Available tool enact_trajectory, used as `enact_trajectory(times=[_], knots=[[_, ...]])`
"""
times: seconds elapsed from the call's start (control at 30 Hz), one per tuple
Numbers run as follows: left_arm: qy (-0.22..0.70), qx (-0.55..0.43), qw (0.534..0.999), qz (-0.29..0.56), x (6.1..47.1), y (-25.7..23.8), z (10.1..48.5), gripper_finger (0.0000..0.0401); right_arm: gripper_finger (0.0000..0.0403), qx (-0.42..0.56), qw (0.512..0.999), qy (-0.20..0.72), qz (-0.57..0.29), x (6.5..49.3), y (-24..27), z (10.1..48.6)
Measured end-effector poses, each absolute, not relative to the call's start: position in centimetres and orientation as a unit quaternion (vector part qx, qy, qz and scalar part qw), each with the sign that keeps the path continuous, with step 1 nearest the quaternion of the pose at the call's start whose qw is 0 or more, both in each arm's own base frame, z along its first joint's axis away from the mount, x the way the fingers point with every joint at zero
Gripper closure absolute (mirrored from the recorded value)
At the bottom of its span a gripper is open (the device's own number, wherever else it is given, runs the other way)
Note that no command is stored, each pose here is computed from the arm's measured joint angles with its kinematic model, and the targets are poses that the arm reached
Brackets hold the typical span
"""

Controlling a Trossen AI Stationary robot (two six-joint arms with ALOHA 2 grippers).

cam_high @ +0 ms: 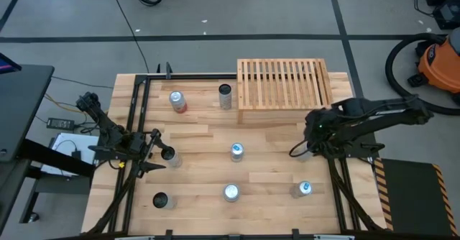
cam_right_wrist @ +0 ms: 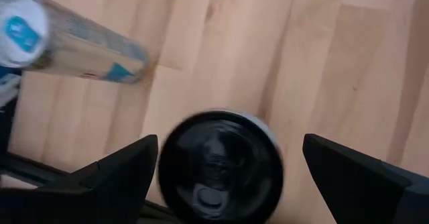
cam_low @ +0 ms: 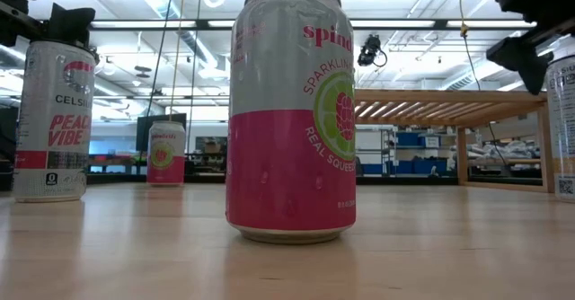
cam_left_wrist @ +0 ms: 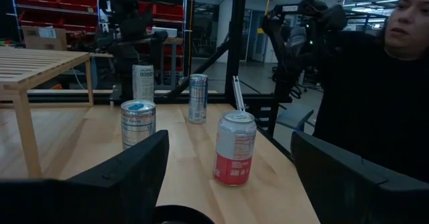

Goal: Place canned beverage on shelf
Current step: Put the bottom white-yellow soda can on the shelf

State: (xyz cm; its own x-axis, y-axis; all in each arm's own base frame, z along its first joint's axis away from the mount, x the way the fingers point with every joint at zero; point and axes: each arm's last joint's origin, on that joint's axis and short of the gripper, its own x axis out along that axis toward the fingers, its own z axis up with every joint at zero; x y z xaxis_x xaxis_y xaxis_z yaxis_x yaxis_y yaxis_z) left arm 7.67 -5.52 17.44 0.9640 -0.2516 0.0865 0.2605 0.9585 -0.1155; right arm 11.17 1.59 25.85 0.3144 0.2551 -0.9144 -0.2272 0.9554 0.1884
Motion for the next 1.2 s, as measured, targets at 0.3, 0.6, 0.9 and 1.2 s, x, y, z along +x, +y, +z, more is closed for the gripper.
enact_trajectory(times=[0.3, 0.6, 0.9, 1.2], knots=[[-0.035, -0.063, 0.989, -0.129, 7.7, -5.5, 17.4, 0.0086, 0.0033, 0.037, 0.787, 0.604, 0.116, 12.0, 1.7, 25.2], [-0.035, -0.063, 0.989, -0.129, 7.7, -5.5, 17.4, 0.0086, 0.0077, 0.039, 0.772, 0.625, 0.111, 12.6, 1.7, 24.7], [-0.035, -0.062, 0.989, -0.129, 7.7, -5.5, 17.4, 0.0086, 0.0128, 0.035, 0.773, 0.625, 0.108, 12.8, 1.7, 24.6], [-0.035, -0.062, 0.989, -0.129, 7.7, -5.5, 17.4, 0.0086, 0.0128, 0.051, 0.775, 0.623, 0.087, 13.0, 1.7, 24.6]])
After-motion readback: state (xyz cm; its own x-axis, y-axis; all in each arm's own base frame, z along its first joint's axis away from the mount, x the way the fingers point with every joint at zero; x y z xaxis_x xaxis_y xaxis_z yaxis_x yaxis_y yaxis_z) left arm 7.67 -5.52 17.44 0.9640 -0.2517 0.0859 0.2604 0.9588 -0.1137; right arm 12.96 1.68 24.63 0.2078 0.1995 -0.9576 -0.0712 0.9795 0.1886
